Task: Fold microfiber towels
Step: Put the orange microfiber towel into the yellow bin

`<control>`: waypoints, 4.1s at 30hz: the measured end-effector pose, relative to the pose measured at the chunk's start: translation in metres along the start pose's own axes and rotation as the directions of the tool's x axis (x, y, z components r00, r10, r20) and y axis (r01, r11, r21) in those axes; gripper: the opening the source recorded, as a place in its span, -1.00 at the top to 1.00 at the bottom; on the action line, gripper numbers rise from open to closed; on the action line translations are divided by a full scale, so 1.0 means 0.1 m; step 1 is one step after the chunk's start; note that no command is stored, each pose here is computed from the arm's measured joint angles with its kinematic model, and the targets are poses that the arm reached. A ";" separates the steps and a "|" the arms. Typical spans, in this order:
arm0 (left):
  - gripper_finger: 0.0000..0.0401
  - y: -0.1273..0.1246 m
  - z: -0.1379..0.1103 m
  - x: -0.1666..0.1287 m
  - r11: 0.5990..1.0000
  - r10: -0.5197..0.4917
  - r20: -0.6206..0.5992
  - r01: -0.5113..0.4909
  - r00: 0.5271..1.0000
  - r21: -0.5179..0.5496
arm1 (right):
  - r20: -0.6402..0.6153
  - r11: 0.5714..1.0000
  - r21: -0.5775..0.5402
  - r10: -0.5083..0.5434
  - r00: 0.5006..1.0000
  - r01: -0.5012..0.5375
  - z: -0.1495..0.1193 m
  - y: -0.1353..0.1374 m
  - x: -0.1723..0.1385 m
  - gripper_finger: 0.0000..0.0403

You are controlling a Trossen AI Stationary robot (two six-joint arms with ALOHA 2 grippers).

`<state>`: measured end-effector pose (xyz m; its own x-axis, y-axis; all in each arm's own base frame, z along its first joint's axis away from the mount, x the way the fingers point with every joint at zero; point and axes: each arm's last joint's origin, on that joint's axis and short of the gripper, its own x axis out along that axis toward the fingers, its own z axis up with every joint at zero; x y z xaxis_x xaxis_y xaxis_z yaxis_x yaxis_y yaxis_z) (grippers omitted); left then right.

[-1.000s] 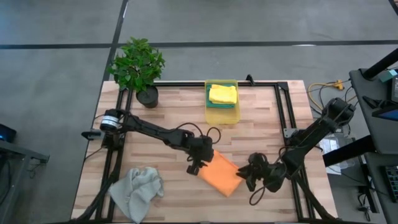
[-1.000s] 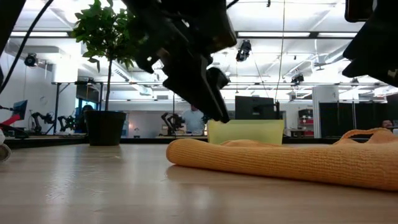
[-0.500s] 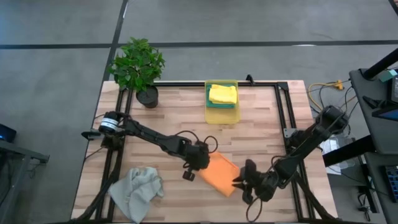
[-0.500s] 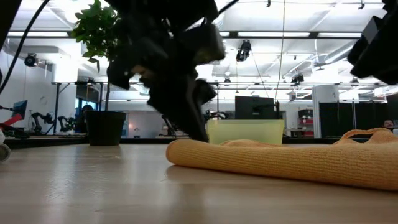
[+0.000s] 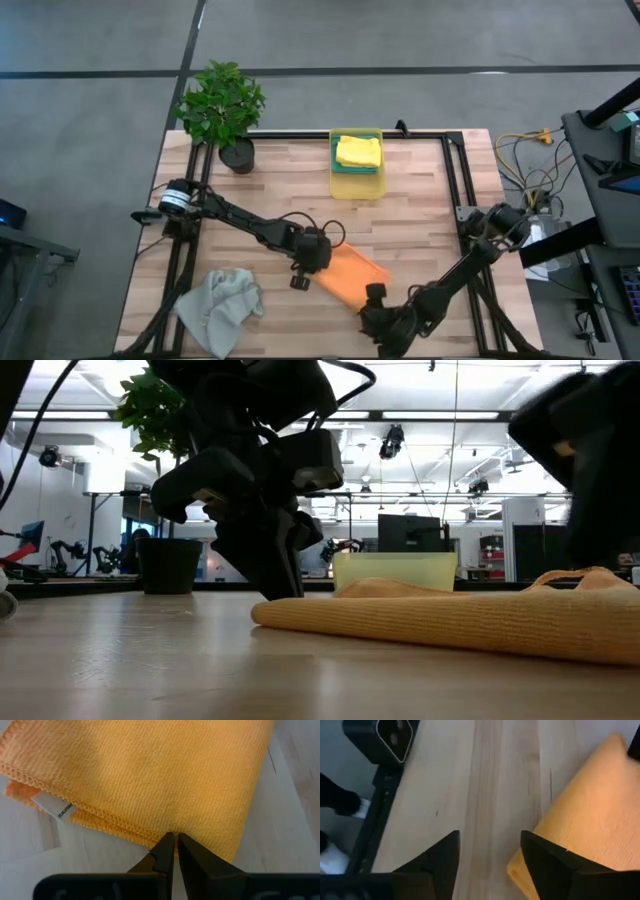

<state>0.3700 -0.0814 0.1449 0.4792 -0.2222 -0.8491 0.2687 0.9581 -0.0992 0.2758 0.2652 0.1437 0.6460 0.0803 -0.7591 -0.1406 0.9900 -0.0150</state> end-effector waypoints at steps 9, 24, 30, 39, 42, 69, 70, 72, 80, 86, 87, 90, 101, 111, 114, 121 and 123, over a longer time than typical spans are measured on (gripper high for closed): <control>0.94 0.00 0.00 0.00 1.000 0.000 0.001 0.000 1.000 0.000 | -0.072 0.987 -0.126 -0.109 0.991 0.100 0.08 0.10 0.14 -0.25; 0.94 -0.01 0.00 0.00 1.000 -0.001 0.001 0.001 1.000 0.000 | -0.157 0.972 -0.112 -0.221 0.962 0.205 -0.02 0.02 0.10 -0.28; 0.94 -0.01 0.00 0.00 1.000 -0.001 0.001 0.001 1.000 0.000 | -0.166 0.959 -0.177 -0.249 0.954 0.220 -0.15 0.09 0.21 -0.28; 0.93 -0.01 0.00 0.00 0.999 -0.004 0.000 0.004 1.000 -0.050 | -0.173 0.916 -0.215 -0.376 0.910 0.338 -0.24 0.15 0.29 -0.28; 0.93 -0.01 0.00 0.00 0.999 -0.004 0.000 0.004 1.000 -0.051 | -0.179 0.910 -0.226 -0.390 0.903 0.348 -0.26 0.15 0.31 -0.28; 0.93 -0.01 0.00 0.00 0.999 -0.009 0.003 0.009 1.000 -0.049 | -0.171 0.902 -0.286 -0.379 0.909 0.323 -0.22 0.28 0.24 0.90; 0.93 -0.01 0.00 0.00 0.999 -0.009 0.005 0.009 1.000 -0.049 | -0.174 0.903 -0.286 -0.378 0.910 0.321 -0.21 0.28 0.23 0.93; 0.93 -0.01 0.00 0.01 0.999 -0.008 0.006 0.009 1.000 -0.049 | -0.180 0.904 -0.284 -0.377 0.908 0.319 -0.18 0.27 0.20 0.94; 0.91 0.00 0.08 -0.03 0.999 0.003 0.038 -0.001 0.999 -0.042 | -0.157 0.918 -0.251 -0.353 0.922 0.309 -0.04 0.25 -0.01 0.95; 0.60 0.03 0.24 -0.27 1.000 0.007 0.150 -0.008 0.989 0.005 | -0.154 0.931 -0.221 -0.328 0.932 0.291 0.02 0.22 -0.11 0.95; 0.52 0.03 0.26 -0.32 1.000 0.007 0.174 -0.008 0.985 0.007 | -0.152 0.934 -0.205 -0.325 0.933 0.292 0.04 0.22 -0.12 0.96; 0.29 -0.01 0.34 -0.47 1.000 -0.013 0.247 0.007 0.969 0.023 | -0.149 0.943 -0.140 -0.322 0.935 0.302 0.08 0.18 -0.16 0.96; 0.01 -0.44 0.45 -0.48 0.993 -0.077 0.365 0.039 0.928 0.109 | -0.130 0.945 0.066 -0.309 0.942 0.319 0.26 -0.07 -0.25 0.96; 0.01 -0.48 0.43 -0.33 0.995 -0.025 0.372 -0.012 0.928 0.099 | -0.079 0.932 0.201 -0.292 0.953 0.302 0.44 -0.24 -0.33 0.96; 0.01 -0.51 0.41 -0.25 0.994 -0.032 0.357 -0.006 0.934 0.105 | -0.073 0.930 0.212 -0.290 0.954 0.299 0.47 -0.27 -0.35 0.96; 0.01 -0.55 0.38 -0.17 0.994 -0.039 0.333 0.002 0.942 0.109 | -0.065 0.929 0.228 -0.285 0.956 0.292 0.48 -0.27 -0.35 0.96; 0.02 -0.54 0.36 -0.13 0.994 -0.032 0.319 -0.002 0.947 0.107 | -0.062 0.929 0.231 -0.283 0.957 0.289 0.49 -0.26 -0.35 0.96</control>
<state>0.3793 -0.1370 0.1802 0.7116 -0.2989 -0.6358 0.3554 0.9338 -0.0411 0.2936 0.2420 0.2028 0.6116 -0.2104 -0.7626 0.2295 0.9697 -0.0835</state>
